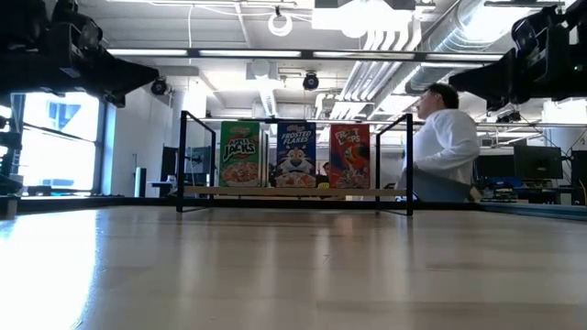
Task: Stack cereal on shelf
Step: Return to Home Position
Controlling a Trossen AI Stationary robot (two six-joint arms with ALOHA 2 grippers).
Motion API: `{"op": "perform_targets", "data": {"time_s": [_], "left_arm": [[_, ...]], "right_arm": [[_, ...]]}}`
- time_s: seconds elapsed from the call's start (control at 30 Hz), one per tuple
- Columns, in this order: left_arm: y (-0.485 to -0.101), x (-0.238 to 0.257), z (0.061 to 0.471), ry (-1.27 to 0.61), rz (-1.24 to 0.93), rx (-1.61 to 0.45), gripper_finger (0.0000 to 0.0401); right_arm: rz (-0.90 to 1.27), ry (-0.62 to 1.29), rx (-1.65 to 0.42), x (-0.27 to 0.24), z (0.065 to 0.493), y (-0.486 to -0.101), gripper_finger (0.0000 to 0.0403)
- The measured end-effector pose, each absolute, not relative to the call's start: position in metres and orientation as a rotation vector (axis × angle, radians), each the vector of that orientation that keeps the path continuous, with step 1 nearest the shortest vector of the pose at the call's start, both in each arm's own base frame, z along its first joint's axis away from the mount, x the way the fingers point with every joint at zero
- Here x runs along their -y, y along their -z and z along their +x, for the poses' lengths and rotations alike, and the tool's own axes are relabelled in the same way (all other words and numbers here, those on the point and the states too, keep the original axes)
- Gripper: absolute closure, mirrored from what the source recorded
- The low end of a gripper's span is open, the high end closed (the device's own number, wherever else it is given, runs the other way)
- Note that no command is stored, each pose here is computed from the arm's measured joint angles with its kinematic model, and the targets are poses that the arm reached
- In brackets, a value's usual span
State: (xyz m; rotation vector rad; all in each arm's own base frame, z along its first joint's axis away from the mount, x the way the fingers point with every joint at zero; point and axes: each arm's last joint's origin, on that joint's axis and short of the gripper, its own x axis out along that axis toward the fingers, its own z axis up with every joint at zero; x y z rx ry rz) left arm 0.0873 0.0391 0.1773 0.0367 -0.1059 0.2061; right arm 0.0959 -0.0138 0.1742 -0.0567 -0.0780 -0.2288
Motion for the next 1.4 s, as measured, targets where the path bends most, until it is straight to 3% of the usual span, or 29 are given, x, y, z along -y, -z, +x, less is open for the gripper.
{"op": "perform_targets", "data": {"time_s": [0.17, 0.47, 0.93, 1.13, 1.4], "left_arm": [[-0.179, -0.039, 0.087, -0.206, 0.047, 0.124, 0.0401], [-0.172, -0.04, 0.088, -0.213, -0.02, 0.053, 0.0401], [-0.167, -0.043, 0.091, -0.279, -0.022, -0.003, 0.0401], [-0.163, -0.049, 0.089, -0.494, -0.093, -0.03, 0.0401], [-0.162, -0.05, 0.088, -0.534, -0.122, -0.027, 0.0401]], "right_arm": [[-0.083, 0.248, 0.114, 0.014, 0.095, -0.178, 0.0403], [-0.047, 0.473, 0.05, 0.02, 0.094, -0.172, 0.0403], [0.014, 0.481, 0.004, 0.021, 0.098, -0.167, 0.0403], [0.153, 0.478, 0.035, 0.021, 0.098, -0.167, 0.0403], [0.051, 0.477, 0.01, 0.021, 0.098, -0.167, 0.0403]]}}
